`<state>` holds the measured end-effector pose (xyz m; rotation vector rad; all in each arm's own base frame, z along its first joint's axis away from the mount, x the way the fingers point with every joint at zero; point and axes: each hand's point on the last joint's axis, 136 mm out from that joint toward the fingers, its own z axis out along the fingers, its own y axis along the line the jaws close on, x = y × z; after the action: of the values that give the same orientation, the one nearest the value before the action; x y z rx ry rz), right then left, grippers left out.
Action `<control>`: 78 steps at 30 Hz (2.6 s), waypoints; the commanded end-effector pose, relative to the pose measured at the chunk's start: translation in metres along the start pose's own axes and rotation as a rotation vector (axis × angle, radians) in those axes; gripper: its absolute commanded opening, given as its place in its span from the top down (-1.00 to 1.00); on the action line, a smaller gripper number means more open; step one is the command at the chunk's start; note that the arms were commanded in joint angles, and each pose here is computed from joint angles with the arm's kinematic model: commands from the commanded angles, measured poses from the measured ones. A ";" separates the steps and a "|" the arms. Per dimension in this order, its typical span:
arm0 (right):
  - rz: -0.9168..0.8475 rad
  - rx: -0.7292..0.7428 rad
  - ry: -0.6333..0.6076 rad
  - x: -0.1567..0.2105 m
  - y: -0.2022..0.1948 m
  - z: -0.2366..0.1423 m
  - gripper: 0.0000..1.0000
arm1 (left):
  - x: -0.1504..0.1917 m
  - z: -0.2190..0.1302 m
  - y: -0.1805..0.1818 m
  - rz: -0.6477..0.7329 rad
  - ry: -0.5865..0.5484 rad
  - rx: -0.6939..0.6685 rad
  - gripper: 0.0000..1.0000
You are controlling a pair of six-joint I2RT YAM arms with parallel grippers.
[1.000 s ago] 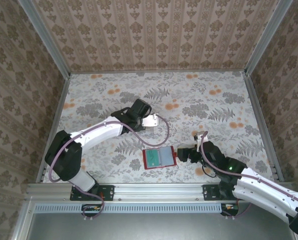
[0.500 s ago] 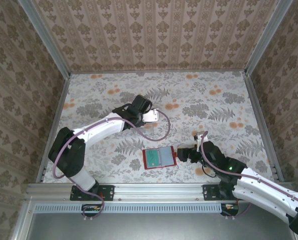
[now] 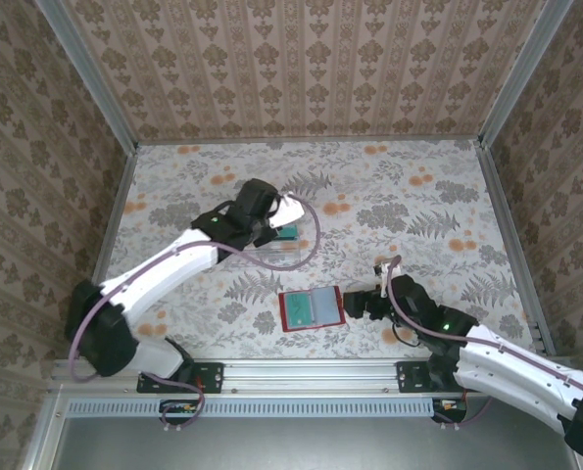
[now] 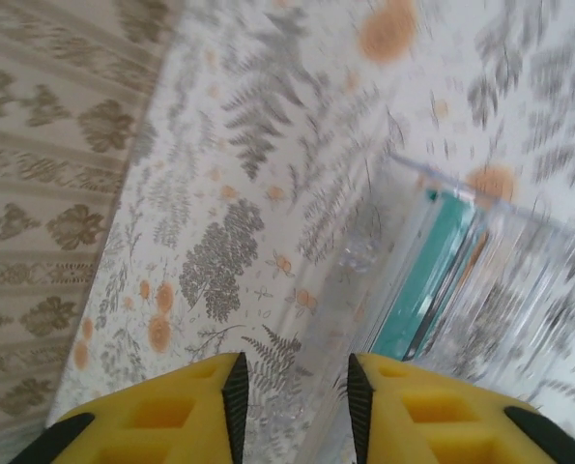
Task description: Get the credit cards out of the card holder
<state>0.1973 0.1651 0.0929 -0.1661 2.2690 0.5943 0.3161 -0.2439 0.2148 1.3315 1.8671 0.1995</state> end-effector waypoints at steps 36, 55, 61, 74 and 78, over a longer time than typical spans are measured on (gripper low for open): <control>0.147 -0.200 0.358 0.032 0.103 0.078 0.54 | 0.084 0.021 -0.228 -1.174 0.290 0.430 0.97; 0.191 -0.071 0.419 0.051 0.080 0.083 0.50 | 0.103 0.021 -0.248 -1.131 0.382 0.389 0.99; 0.200 -0.062 0.416 0.054 0.075 0.082 0.53 | 0.104 0.020 -0.249 -1.123 0.388 0.388 0.99; 0.234 -0.057 0.436 0.059 0.070 0.087 0.62 | 0.102 0.021 -0.255 -1.108 0.402 0.395 1.00; 0.252 -0.045 0.428 0.059 0.064 0.085 0.64 | 0.102 0.022 -0.256 -1.105 0.405 0.394 1.00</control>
<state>0.1958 0.2725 0.0302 -0.0748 2.6945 0.8140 0.1461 -0.2876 0.0241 0.3009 2.7331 -0.6303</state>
